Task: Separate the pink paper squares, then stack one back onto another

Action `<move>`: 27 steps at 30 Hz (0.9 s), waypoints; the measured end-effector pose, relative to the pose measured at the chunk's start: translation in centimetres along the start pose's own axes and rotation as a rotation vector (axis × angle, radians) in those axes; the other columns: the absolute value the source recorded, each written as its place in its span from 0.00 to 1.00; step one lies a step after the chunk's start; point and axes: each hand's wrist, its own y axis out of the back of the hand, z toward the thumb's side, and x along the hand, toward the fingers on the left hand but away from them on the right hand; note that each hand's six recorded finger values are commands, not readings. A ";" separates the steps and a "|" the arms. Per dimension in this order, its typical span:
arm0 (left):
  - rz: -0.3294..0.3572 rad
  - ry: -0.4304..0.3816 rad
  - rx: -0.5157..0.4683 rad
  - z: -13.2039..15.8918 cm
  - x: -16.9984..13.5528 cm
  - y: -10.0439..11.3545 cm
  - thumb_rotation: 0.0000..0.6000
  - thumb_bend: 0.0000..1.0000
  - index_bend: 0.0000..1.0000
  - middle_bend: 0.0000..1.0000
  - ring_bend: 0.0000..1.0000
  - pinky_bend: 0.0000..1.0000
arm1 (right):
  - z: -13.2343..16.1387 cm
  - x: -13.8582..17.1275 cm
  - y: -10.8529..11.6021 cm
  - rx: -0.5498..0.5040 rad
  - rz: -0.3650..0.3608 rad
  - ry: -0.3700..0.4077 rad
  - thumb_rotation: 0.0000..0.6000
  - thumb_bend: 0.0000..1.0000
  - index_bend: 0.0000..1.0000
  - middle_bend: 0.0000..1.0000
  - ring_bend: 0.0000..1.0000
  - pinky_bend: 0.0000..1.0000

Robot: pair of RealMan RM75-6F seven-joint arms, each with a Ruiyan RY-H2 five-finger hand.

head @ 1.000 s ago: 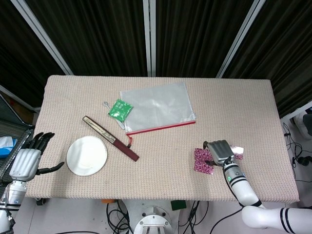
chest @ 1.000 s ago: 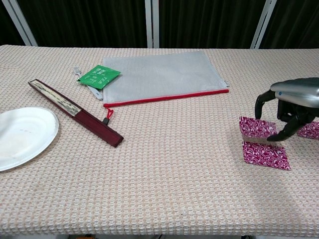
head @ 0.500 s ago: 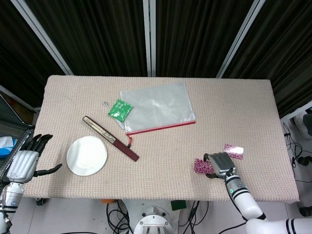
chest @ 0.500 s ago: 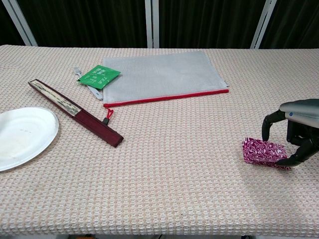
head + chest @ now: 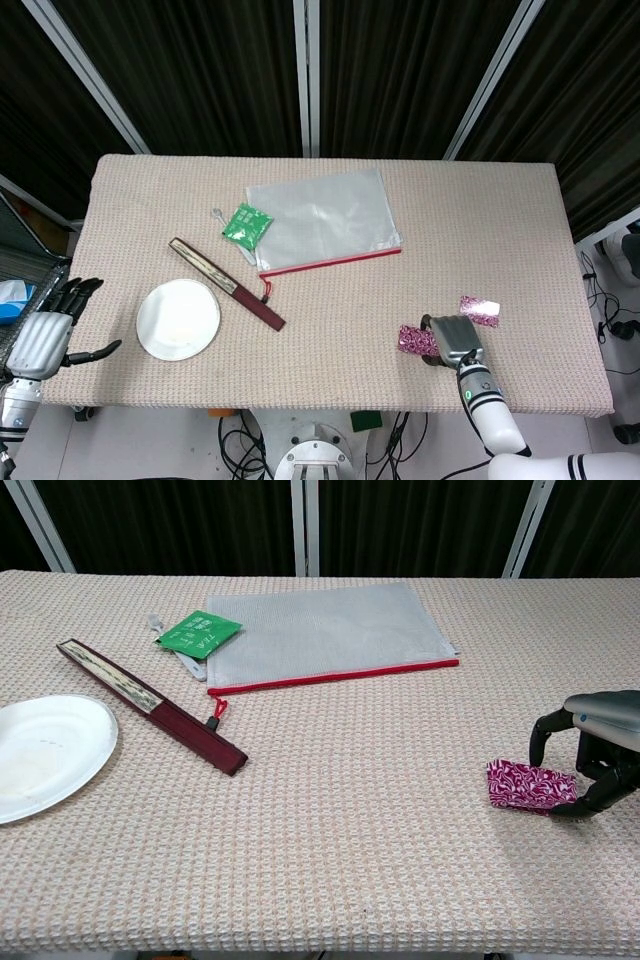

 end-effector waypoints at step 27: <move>0.002 0.009 0.002 -0.5 -0.4 0.0 0.28 0.07 0.09 0.12 0.06 0.23 | 0.2 -0.2 -0.2 0.000 0.024 0.004 0.98 0.43 0.33 1.00 0.99 0.90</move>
